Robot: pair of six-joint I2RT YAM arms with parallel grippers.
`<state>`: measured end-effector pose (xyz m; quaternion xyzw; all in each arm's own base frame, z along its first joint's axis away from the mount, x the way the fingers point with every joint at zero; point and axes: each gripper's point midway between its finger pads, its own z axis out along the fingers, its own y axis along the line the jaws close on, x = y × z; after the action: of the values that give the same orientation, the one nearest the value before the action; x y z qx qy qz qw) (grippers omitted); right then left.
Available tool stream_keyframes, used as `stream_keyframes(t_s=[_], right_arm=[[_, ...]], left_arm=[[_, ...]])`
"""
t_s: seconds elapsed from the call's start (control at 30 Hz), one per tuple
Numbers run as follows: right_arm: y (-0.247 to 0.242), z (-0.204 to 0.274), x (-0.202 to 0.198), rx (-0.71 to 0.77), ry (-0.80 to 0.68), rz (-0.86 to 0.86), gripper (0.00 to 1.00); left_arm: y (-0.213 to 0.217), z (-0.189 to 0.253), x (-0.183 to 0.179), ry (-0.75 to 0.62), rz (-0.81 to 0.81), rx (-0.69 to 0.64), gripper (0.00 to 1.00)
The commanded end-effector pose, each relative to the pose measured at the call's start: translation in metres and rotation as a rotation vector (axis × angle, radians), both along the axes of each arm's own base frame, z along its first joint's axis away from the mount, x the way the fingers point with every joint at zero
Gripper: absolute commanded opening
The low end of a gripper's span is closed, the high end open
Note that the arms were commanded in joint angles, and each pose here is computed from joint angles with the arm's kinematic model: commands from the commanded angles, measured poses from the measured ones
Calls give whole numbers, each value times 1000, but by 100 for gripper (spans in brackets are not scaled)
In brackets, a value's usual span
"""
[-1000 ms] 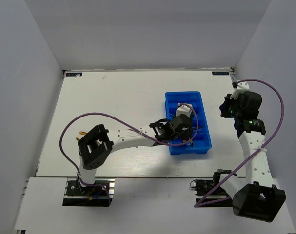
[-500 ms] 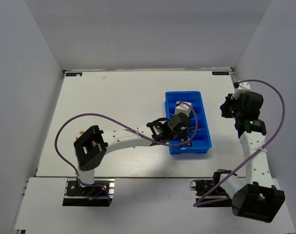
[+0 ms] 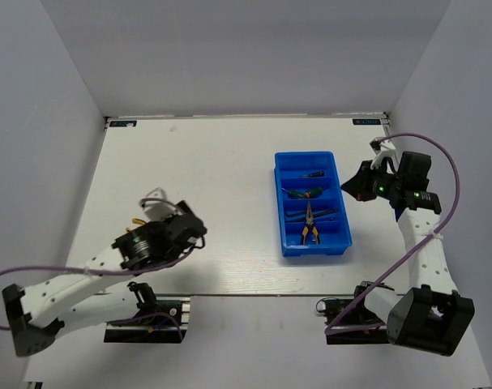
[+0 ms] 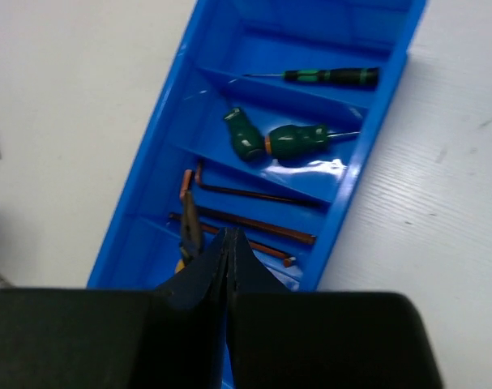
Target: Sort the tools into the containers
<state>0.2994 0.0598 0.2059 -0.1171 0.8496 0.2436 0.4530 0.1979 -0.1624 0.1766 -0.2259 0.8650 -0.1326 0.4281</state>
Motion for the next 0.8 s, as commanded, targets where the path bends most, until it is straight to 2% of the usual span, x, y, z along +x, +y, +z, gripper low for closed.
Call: stream_keyframes(t_s=[0.0, 0.1, 0.2, 0.23, 0.27, 0.33, 0.4, 0.47, 0.5, 0.53, 0.57, 0.6, 0.63, 0.67, 0.7, 0.77], right_arm=[[23, 19, -9, 84, 0, 156, 0], [24, 14, -8, 94, 28, 164, 1], [26, 14, -8, 102, 34, 169, 1], [25, 13, -8, 103, 38, 166, 1], [25, 13, -8, 102, 39, 166, 1], [24, 12, -7, 97, 38, 160, 2], [25, 11, -6, 98, 42, 164, 2], [23, 10, -6, 92, 50, 155, 2], [23, 9, -7, 91, 50, 155, 2], [22, 9, -7, 88, 49, 155, 2], [22, 9, -7, 87, 46, 156, 2], [23, 9, -7, 90, 48, 156, 4], [22, 9, -7, 88, 51, 152, 4], [22, 9, -6, 87, 47, 153, 4], [22, 9, -6, 87, 48, 151, 4], [21, 9, -7, 85, 49, 149, 6]], left_arm=[[69, -5, -13, -24, 210, 13, 82], [93, -17, -23, 22, 260, 81, 80], [97, -29, -23, 72, 240, 201, 78], [87, -36, -16, 101, 187, 298, 75], [76, -43, -12, 147, 4, 461, 73], [42, -45, 8, 170, -108, 519, 67], [19, -52, 28, 237, -186, 687, 62], [-6, -42, 52, 218, -252, 732, 62], [-11, -47, 64, 239, -358, 830, 65], [-42, -48, 78, 191, -458, 749, 71], [-58, -40, 91, 152, -512, 710, 82], [-60, -36, 109, 128, -568, 707, 85], [-79, -43, 117, 138, -639, 627, 88], [-90, -29, 133, 109, -655, 573, 89], [-80, -30, 150, 127, -635, 537, 91], [-95, -27, 168, 114, -688, 402, 93]])
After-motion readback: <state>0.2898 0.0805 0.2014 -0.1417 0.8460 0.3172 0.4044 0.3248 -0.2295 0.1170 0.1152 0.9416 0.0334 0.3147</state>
